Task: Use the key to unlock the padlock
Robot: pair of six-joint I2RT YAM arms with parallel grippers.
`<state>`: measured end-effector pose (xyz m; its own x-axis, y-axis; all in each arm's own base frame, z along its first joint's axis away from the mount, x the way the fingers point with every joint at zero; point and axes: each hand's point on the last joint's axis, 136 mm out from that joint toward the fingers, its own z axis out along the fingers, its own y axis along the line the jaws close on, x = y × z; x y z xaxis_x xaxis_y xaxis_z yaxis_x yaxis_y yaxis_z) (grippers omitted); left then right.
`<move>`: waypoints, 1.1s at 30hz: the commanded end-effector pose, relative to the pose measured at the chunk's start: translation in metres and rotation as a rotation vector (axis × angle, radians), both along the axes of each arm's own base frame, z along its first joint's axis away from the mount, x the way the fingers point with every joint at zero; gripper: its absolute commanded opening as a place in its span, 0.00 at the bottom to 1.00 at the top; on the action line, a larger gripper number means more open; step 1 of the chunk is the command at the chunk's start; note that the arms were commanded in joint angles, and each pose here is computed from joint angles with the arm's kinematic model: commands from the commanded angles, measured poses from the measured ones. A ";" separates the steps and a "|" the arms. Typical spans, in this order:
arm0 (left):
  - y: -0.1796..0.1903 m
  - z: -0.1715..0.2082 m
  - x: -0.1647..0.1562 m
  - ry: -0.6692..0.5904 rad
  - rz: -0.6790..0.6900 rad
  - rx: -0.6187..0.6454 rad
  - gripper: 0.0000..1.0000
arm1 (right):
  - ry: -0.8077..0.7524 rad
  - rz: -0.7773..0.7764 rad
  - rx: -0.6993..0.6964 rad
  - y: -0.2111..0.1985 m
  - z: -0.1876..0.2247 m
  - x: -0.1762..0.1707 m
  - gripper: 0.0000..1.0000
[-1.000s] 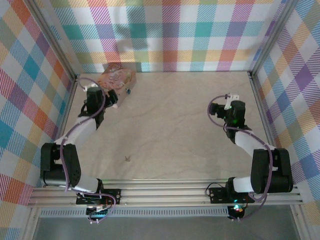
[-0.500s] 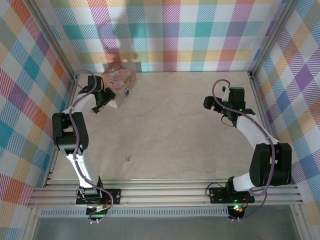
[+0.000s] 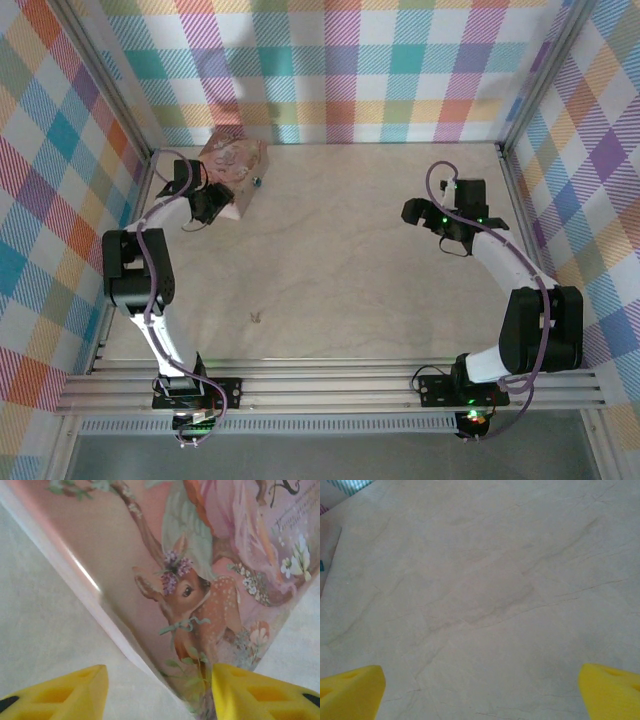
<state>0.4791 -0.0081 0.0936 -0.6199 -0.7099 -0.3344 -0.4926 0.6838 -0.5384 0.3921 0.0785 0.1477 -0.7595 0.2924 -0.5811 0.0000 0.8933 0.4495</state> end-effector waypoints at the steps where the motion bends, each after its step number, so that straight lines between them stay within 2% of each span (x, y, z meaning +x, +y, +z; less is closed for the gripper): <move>1: -0.013 -0.035 -0.057 0.174 -0.075 -0.047 0.49 | -0.010 0.039 0.055 0.016 0.015 -0.003 0.96; 7: -0.030 -0.040 -0.104 0.216 -0.174 -0.066 0.39 | 0.025 0.092 0.061 0.041 0.012 -0.003 0.94; 13: -0.064 -0.042 -0.134 0.238 -0.335 -0.041 0.32 | 0.053 0.183 0.044 0.079 0.009 -0.006 0.93; 19: -0.118 -0.045 -0.142 0.242 -0.540 0.028 0.21 | 0.107 0.214 0.075 0.097 -0.001 -0.027 0.93; 26: -0.181 -0.048 -0.149 0.206 -0.732 0.062 0.12 | 0.124 0.179 0.059 0.080 -0.002 -0.067 0.94; 29: -0.197 -0.037 -0.151 0.167 -0.755 0.057 0.10 | 0.111 0.167 0.039 0.072 0.007 -0.077 0.94; 33: -0.192 0.004 -0.141 0.061 -0.706 0.096 0.14 | 0.078 0.134 0.030 0.065 0.021 -0.078 0.93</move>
<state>0.3252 -0.2042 0.0520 -0.9738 -0.0676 -0.2172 0.0367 0.8955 -0.4435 0.3176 0.1503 0.1656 -0.8352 0.1790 -0.5200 -0.1199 0.8635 0.4899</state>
